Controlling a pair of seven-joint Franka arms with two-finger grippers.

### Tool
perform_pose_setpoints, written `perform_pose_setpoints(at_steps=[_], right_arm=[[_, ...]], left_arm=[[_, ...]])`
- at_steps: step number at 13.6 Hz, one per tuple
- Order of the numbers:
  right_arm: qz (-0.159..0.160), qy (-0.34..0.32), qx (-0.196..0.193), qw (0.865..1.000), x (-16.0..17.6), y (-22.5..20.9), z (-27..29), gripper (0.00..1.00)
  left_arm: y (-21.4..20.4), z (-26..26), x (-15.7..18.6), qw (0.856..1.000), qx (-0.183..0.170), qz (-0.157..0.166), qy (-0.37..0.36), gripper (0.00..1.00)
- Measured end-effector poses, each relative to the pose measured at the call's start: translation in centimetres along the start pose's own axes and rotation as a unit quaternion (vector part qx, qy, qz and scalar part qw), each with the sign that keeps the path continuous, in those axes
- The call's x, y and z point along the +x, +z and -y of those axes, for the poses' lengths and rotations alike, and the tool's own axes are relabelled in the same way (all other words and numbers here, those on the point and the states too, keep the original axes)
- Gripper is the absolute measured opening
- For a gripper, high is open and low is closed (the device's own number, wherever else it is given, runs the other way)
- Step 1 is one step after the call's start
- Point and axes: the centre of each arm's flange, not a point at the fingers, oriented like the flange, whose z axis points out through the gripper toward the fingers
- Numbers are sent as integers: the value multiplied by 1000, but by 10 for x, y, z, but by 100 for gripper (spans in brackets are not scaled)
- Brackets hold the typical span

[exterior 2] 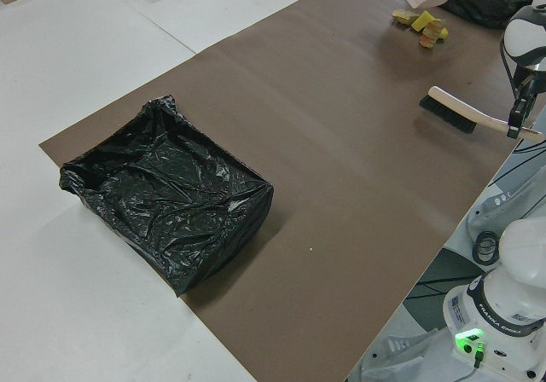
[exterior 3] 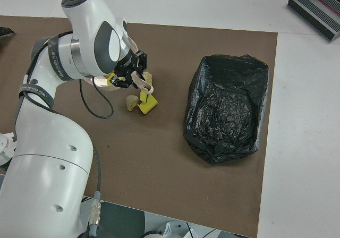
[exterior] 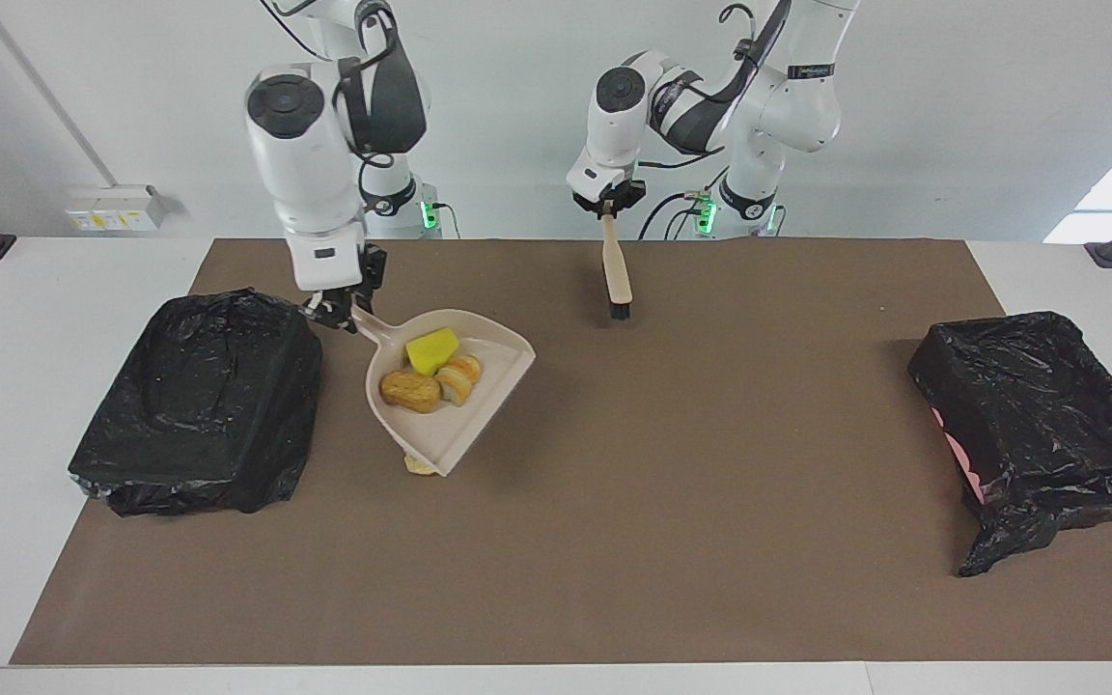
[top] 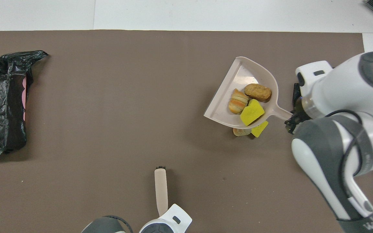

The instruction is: Sweep and dump trash in bin

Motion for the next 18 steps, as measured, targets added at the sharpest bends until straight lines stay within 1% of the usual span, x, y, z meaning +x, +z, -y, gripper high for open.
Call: perform_pose_setpoints(at_steps=[2,4,6,8,10,11,13,14,15,16,17,18], right_arm=[[7,-7,9,1000,-44,2,-27,31],[12,-13,13,1000,-90,6,-52,31],[29,-34,11,999,-154,11,-81,31],[64,-52,-4,997,-216,13,-103,31],[109,-74,-28,991,-259,10,-117,31],[135,-85,-39,986,-272,9,-121,31],[188,-110,-62,974,-273,5,-126,31],[213,-128,-73,966,-266,4,-126,31],[238,-150,-85,956,-254,3,-126,31],[264,-174,-96,944,-240,4,-125,31],[290,-198,-103,931,-225,5,-122,31],[313,-221,-110,917,-208,5,-118,31]], left_arm=[[12,-8,0,1000,-6,9,-8,27],[22,-10,5,1000,-4,12,-12,27],[26,-10,7,1000,-2,13,-7,27],[25,-8,8,1000,-2,14,7,27],[25,-7,10,1000,-3,15,14,27],[25,-6,11,1000,-3,15,13,34],[25,-4,16,1000,-7,14,8,54],[23,-1,24,1000,-11,13,1,67],[18,4,37,1000,-19,11,-3,78],[8,8,51,1000,-31,7,0,91],[-5,12,66,999,-41,-4,8,99],[-22,17,82,999,-46,-23,19,100]])
